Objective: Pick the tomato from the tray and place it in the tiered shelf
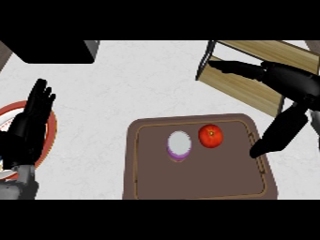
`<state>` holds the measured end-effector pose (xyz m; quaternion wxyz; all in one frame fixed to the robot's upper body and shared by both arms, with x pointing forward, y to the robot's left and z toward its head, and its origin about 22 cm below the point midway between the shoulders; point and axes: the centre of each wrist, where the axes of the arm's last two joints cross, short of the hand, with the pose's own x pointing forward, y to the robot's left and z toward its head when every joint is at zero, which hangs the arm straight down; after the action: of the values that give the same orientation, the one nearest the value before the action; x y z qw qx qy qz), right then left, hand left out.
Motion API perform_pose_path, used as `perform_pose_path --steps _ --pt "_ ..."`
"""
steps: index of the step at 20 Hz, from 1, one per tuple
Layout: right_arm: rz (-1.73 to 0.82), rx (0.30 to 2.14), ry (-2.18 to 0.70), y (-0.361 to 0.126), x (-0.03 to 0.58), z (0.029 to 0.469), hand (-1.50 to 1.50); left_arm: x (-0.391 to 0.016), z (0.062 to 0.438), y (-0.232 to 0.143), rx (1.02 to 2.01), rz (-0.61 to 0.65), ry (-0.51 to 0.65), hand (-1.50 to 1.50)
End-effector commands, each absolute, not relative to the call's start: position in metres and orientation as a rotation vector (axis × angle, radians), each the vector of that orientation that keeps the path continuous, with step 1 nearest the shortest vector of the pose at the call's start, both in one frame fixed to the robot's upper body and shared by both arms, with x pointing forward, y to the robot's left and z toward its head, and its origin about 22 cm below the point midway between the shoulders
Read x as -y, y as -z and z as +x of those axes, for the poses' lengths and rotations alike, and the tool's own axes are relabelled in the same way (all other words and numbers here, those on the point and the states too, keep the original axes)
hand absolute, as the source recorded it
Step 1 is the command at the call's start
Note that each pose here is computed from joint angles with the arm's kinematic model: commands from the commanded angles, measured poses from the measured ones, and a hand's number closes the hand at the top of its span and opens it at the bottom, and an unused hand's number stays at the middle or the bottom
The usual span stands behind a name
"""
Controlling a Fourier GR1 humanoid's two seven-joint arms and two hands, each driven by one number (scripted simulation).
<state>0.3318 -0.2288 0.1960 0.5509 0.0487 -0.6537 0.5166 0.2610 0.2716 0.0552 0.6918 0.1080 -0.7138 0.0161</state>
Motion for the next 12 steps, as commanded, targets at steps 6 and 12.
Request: perform_pose_path --steps 6,12 --pt "-0.337 1.345 -1.535 -0.200 0.156 0.300 -1.50 -0.263 0.259 -0.055 1.606 0.239 -0.032 0.00" --pt "-0.455 1.262 -1.598 -0.183 0.122 0.296 -1.50 -0.265 0.269 -0.050 1.594 0.245 -0.045 0.00"
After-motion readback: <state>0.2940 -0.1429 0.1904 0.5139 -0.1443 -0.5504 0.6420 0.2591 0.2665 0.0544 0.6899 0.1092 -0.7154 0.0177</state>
